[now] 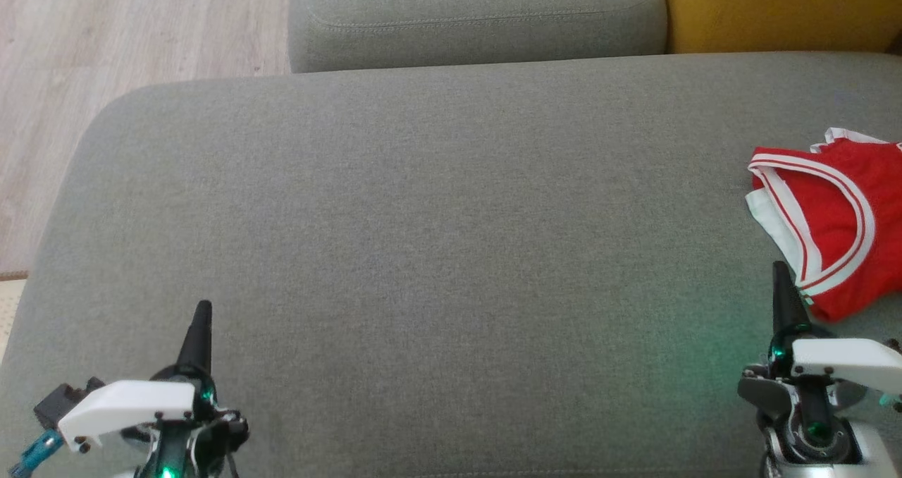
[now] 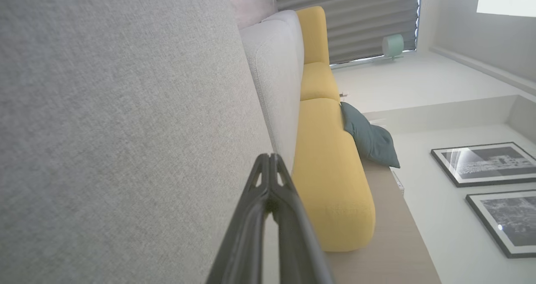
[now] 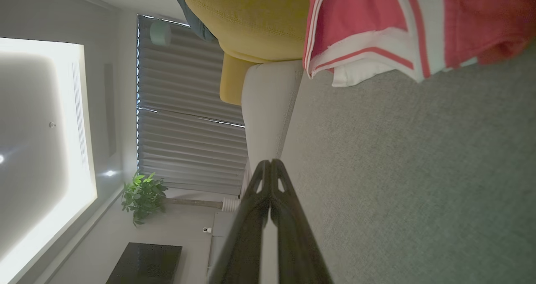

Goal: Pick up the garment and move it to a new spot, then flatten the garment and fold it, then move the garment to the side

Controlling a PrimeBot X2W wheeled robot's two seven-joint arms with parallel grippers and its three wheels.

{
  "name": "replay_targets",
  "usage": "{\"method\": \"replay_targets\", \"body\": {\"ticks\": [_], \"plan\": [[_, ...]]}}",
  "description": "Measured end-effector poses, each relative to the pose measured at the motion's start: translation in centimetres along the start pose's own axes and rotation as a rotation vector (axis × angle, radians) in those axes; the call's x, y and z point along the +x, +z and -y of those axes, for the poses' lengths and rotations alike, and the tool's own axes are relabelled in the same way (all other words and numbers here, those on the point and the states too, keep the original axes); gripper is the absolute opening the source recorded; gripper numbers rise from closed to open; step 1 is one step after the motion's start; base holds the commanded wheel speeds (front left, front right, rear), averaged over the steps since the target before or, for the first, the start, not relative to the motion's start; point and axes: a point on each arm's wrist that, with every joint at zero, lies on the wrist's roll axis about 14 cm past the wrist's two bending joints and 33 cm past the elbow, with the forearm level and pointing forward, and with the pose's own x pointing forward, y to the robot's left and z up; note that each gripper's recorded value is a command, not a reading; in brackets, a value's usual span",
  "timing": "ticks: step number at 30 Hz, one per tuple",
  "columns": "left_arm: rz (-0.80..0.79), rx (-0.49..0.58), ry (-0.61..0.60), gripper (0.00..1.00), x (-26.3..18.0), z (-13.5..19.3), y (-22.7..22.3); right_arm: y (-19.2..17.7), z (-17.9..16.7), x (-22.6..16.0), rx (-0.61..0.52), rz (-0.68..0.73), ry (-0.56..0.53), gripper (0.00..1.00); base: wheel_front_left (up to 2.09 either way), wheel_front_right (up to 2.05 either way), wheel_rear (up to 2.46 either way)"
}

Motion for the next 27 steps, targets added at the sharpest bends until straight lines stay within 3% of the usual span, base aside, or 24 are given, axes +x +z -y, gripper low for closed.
{"method": "replay_targets", "body": {"ticks": [20, 27], "plan": [[0.006, -0.226, -0.098, 0.00, 0.1, 2.2, 1.0, 0.9, -1.6, -0.4, 0.229, 0.006, 0.066, 0.00, 0.00, 0.00, 0.00], [0.009, -0.238, -0.107, 0.00, 0.2, 2.5, 1.1, 1.0, -1.7, -0.4, 0.241, 0.007, 0.073, 0.00, 0.00, 0.00, 0.00]]}}
